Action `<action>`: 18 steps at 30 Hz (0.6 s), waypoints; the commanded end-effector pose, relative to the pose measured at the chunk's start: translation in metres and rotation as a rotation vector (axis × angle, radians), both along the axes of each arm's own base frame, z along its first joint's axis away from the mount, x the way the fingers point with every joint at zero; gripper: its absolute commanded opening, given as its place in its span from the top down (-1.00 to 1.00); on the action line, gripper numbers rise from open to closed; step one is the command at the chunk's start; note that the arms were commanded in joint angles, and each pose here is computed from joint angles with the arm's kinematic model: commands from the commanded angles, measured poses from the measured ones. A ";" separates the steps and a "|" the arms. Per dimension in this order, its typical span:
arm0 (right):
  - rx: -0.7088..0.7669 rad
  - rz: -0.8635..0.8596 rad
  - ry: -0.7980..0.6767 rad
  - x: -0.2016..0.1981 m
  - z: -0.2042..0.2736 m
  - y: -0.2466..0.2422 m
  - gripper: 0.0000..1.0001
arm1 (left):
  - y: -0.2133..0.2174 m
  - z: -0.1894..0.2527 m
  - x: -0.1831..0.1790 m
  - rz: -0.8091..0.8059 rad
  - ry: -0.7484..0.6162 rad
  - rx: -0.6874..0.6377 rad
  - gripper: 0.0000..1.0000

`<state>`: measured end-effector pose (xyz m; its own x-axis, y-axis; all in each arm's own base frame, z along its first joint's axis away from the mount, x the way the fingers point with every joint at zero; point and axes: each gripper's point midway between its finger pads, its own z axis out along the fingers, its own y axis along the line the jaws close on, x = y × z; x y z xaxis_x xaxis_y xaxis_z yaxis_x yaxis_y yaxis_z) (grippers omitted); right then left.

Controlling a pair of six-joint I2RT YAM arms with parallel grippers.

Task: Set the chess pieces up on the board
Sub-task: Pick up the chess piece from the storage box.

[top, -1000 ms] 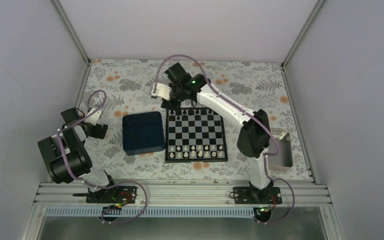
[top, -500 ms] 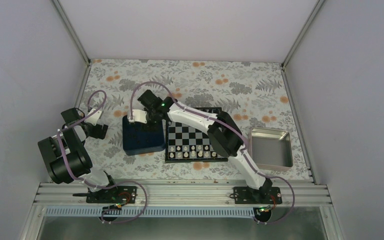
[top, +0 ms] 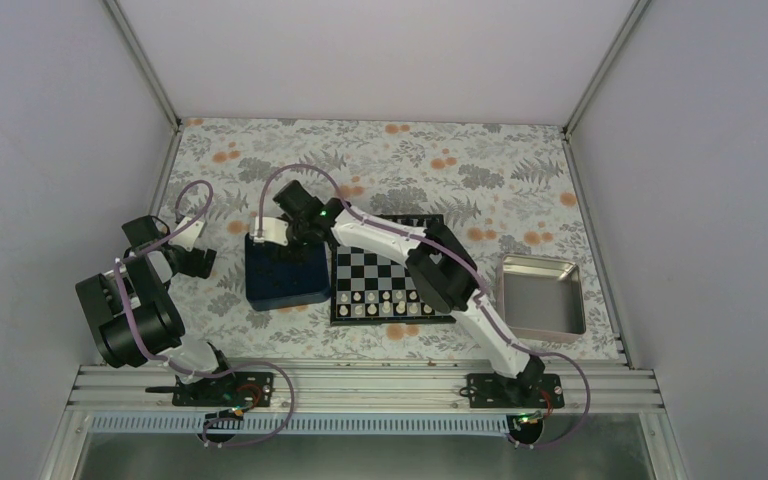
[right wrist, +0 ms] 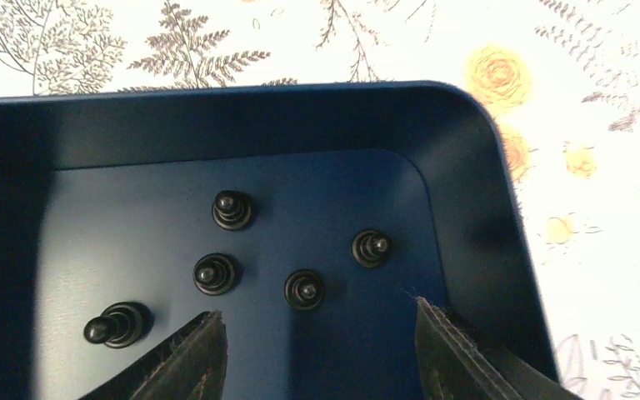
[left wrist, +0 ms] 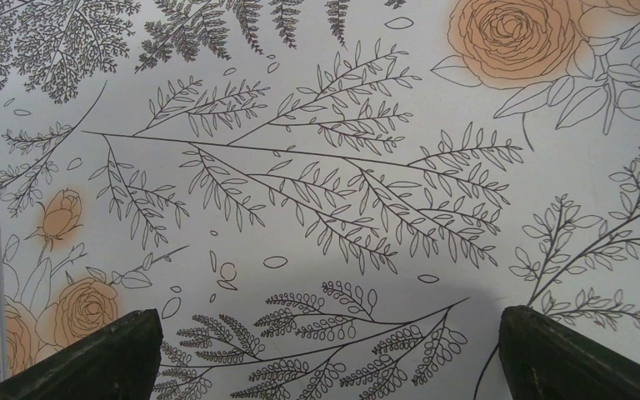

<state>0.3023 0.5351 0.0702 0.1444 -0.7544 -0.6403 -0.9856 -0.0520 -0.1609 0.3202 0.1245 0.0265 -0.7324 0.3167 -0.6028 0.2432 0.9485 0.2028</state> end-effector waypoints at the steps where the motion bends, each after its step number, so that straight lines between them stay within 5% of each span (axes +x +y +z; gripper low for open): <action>1: 0.035 0.013 0.032 -0.002 -0.007 0.012 -0.17 | -0.007 -0.013 -0.013 -0.019 0.051 -0.020 -1.00; 18: 0.051 0.008 0.085 -0.005 -0.031 0.021 -0.13 | -0.008 -0.014 -0.013 -0.020 0.052 -0.020 -1.00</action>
<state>0.2986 0.5441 0.0399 0.1025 -0.7469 -0.6569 -0.9940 -0.0523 -0.0956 0.3202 0.1244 0.0264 -0.7325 0.3169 -0.6026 0.2435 0.9485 0.2028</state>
